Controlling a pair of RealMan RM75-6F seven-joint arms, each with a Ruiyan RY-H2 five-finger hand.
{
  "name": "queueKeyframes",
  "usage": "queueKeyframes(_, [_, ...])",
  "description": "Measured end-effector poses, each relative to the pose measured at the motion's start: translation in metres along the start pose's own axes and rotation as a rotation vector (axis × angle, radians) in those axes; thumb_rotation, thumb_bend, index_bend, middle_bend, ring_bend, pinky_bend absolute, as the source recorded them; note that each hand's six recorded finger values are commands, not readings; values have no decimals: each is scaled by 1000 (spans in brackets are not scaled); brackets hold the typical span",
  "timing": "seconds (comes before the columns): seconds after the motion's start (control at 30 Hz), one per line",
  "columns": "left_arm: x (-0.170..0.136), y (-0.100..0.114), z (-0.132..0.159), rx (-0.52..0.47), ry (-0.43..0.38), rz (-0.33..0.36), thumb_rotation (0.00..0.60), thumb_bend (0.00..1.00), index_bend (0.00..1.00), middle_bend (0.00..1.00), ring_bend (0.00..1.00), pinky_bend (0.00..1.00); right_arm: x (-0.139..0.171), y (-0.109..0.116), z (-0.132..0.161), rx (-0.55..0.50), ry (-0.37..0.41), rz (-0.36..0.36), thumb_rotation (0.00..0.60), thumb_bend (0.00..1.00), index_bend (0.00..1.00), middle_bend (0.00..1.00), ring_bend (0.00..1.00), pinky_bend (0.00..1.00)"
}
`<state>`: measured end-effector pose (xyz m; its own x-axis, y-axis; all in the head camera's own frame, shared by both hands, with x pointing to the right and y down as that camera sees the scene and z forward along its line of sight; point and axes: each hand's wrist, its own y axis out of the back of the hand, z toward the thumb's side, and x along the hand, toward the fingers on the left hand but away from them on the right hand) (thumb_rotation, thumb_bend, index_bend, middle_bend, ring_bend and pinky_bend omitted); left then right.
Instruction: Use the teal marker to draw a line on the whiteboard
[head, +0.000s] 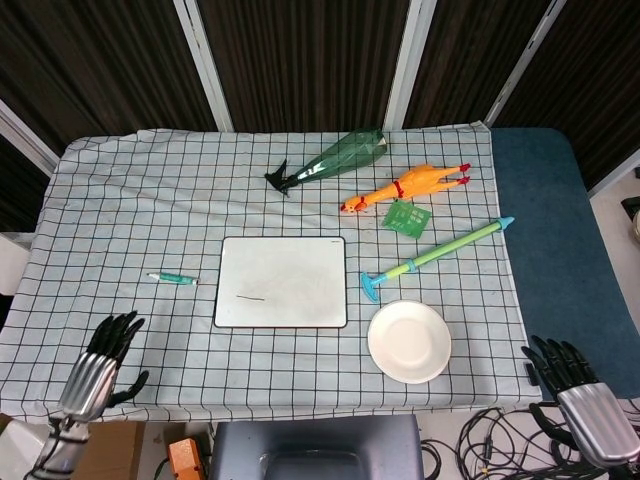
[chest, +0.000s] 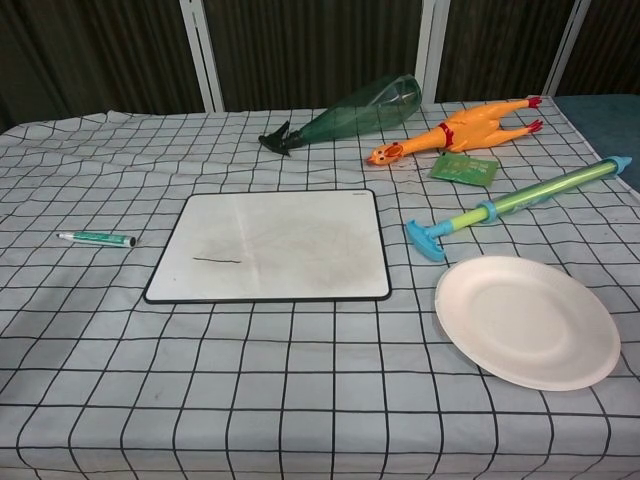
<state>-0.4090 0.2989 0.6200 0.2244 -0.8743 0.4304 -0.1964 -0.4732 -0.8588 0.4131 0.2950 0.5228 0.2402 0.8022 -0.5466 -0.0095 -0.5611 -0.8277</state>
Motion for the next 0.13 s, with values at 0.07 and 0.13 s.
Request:
queueKeyframes(0.07, [-24, 12, -6, 71, 41, -8, 600, 336, 0, 0, 0, 0, -1, -1, 1, 7, 2, 2, 600, 328, 0, 0, 0, 72])
queueKeyframes(0.13, [-34, 19, -7, 104, 49, -5, 600, 336, 0, 0, 0, 0, -1, -3, 3, 15, 4, 5, 600, 328, 0, 0, 0, 72])
